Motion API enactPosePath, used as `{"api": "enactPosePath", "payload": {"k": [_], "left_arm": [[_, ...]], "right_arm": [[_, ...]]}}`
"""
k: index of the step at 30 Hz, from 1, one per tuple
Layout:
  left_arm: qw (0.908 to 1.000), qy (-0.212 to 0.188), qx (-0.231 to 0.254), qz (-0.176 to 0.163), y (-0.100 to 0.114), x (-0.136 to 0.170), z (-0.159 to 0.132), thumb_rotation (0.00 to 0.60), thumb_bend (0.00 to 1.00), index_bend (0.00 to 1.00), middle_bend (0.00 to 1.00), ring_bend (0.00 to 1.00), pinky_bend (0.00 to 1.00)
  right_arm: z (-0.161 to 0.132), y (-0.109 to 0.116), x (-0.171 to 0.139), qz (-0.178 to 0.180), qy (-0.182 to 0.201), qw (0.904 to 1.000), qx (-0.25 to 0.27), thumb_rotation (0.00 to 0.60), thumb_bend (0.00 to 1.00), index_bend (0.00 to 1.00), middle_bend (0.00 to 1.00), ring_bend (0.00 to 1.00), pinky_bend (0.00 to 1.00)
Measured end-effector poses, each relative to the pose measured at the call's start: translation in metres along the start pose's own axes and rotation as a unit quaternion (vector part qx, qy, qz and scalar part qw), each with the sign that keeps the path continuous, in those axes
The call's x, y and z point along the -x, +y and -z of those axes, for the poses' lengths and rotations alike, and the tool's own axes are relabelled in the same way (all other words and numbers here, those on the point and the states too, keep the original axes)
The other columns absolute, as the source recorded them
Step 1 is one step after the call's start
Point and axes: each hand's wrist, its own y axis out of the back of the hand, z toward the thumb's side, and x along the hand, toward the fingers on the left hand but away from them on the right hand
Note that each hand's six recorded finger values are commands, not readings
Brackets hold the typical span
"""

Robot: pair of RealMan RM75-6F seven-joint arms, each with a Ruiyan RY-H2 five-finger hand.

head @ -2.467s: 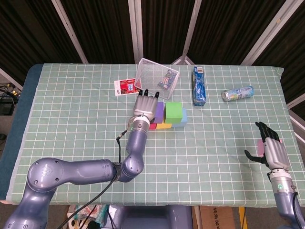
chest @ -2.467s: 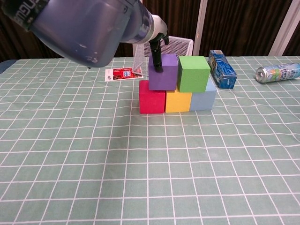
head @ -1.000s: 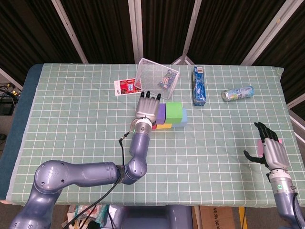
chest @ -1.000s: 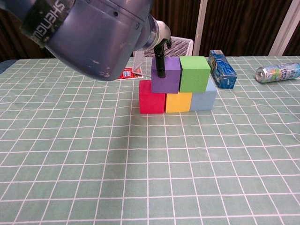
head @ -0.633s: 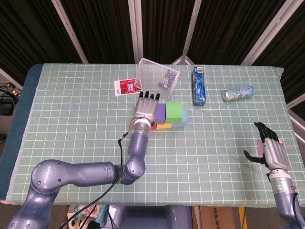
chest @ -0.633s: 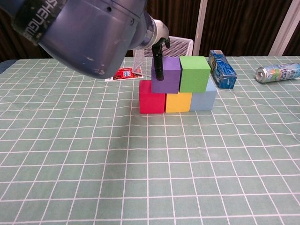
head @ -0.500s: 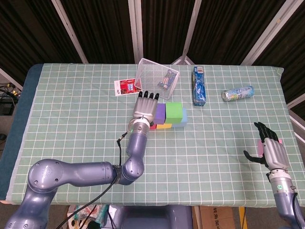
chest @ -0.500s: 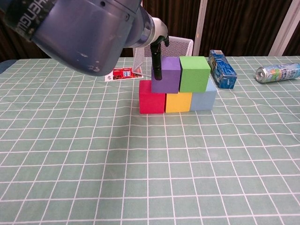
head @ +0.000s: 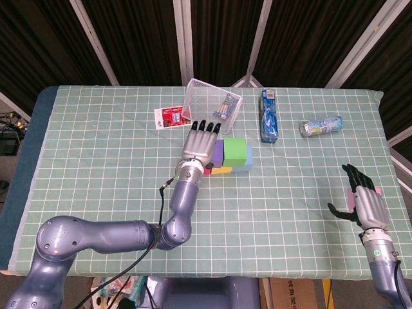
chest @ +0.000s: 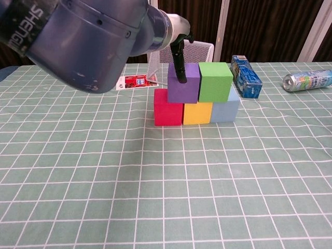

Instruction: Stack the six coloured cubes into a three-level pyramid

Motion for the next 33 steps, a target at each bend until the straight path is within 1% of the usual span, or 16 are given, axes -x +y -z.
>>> {"api": "enactPosePath", "payload": {"k": [5, 11, 19, 26, 33], "left_arm": [[1.0, -0.006, -0.004, 0.003, -0.005, 0.0, -0.007, 0.6, 0.26, 0.0, 0.08, 0.0, 0.03], [0.9999, -0.011, -0.006, -0.002, -0.006, -0.002, -0.014, 0.6, 0.3, 0.0, 0.08, 0.0, 0.03], [0.9999, -0.011, -0.01, -0.002, -0.009, -0.006, -0.017, 0.6, 0.31, 0.0, 0.08, 0.0, 0.03], [0.9999, -0.012, -0.012, -0.001, -0.015, -0.009, -0.021, 0.6, 0.34, 0.0, 0.08, 0.0, 0.03], [0.9998, -0.016, -0.014, -0.006, -0.013, -0.011, -0.025, 0.6, 0.36, 0.0, 0.08, 0.0, 0.03]], "right_arm": [[0.0, 0.001, 0.0, 0.001, 0.0, 1.0, 0.003, 0.6, 0.3, 0.0, 0.0, 0.0, 0.0], [0.0, 0.002, 0.001, 0.003, -0.001, 1.0, 0.006, 0.6, 0.3, 0.0, 0.0, 0.0, 0.0], [0.001, 0.001, 0.001, 0.002, -0.001, 1.0, 0.008, 0.6, 0.3, 0.0, 0.0, 0.0, 0.0], [0.002, 0.001, 0.002, 0.002, -0.004, 1.0, 0.009, 0.6, 0.3, 0.0, 0.0, 0.0, 0.0], [0.003, 0.0, 0.002, -0.001, -0.004, 0.9999, 0.009, 0.6, 0.3, 0.0, 0.0, 0.0, 0.0]]}}
